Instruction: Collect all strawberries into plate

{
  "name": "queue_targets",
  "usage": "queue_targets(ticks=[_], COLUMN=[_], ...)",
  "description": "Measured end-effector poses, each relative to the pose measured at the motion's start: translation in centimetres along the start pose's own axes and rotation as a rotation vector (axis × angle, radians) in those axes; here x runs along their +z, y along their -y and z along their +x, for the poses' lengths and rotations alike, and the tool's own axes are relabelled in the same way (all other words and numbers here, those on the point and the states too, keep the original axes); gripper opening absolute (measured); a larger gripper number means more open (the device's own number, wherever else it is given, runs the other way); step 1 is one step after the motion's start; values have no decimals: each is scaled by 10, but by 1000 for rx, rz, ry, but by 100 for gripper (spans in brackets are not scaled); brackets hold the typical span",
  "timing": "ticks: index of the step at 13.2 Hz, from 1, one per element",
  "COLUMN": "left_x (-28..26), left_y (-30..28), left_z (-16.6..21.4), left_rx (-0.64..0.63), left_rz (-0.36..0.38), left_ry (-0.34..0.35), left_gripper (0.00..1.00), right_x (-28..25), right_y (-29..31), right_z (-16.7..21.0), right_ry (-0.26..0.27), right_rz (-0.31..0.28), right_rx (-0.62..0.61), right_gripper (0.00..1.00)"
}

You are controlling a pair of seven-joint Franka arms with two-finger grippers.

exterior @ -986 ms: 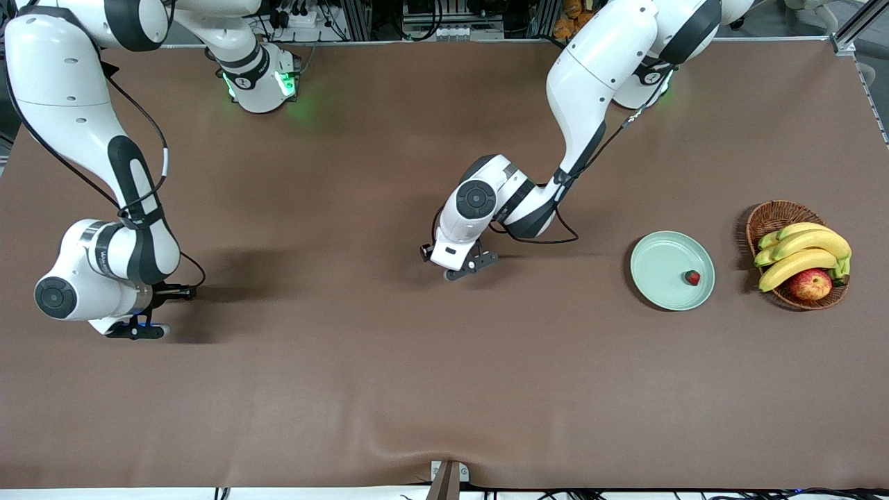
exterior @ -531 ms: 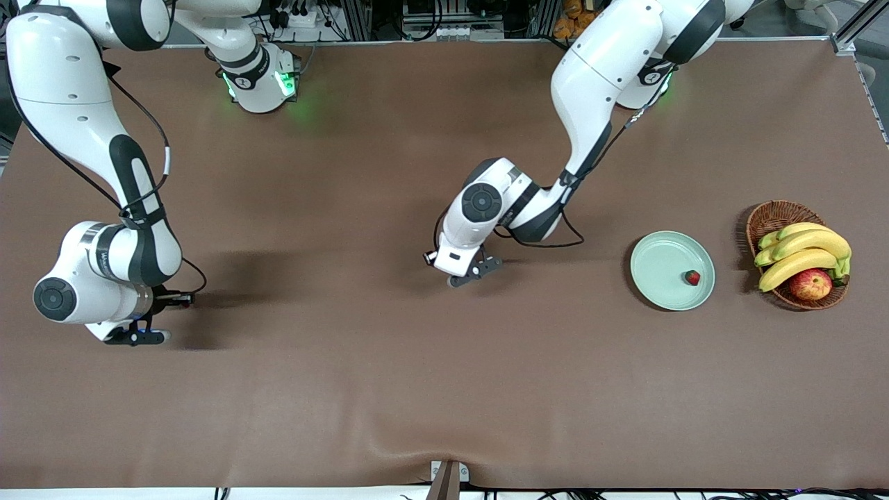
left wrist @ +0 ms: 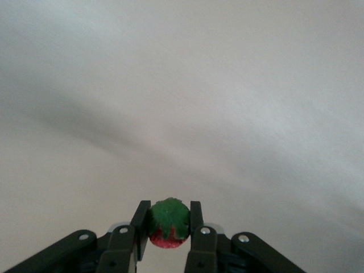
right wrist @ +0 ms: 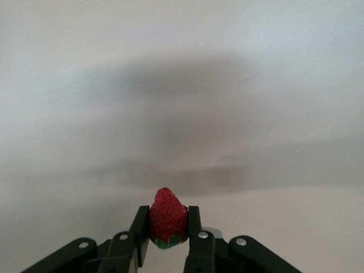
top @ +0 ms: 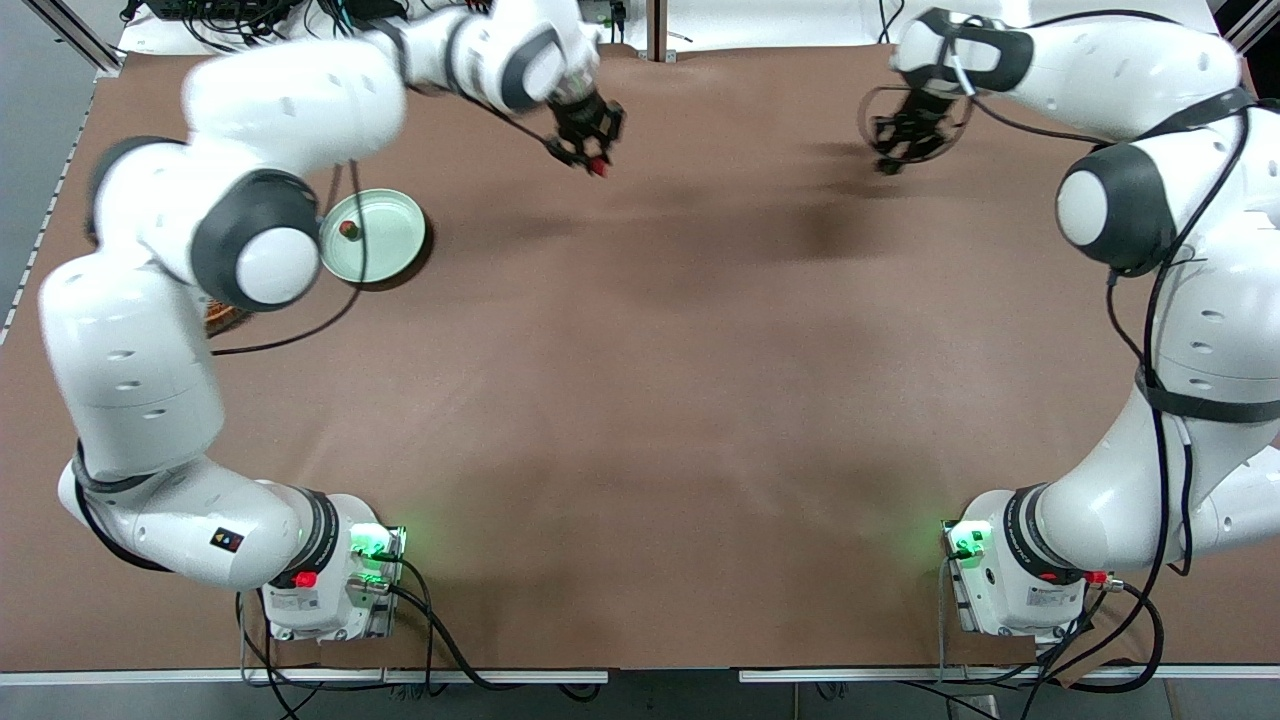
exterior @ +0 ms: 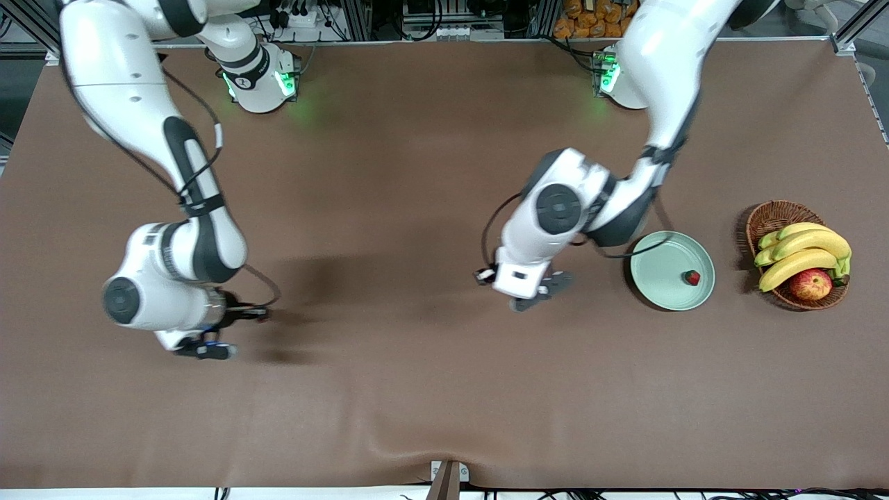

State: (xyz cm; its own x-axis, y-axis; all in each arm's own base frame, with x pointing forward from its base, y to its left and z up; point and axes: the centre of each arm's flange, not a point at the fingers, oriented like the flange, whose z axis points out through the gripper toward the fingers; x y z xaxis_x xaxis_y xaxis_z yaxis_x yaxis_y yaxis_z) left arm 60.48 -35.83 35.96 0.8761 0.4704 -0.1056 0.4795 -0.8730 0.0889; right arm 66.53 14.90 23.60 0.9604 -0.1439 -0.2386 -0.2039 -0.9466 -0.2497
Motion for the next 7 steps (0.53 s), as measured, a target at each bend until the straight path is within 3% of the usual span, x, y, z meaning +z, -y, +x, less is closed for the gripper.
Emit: queue_targets(ticks=[3, 7], left_x=[-38, 19], left_y=[65, 170], left_z=[55, 121], left_rx=[49, 18], left_rz=[84, 223], left_ry=[49, 149], left_gripper=[32, 32], right_x=[39, 77], right_y=[107, 202], right_z=[-53, -118], right_ry=[79, 129], right_rz=[78, 182], right_rx=[32, 44], right_gripper=[31, 31])
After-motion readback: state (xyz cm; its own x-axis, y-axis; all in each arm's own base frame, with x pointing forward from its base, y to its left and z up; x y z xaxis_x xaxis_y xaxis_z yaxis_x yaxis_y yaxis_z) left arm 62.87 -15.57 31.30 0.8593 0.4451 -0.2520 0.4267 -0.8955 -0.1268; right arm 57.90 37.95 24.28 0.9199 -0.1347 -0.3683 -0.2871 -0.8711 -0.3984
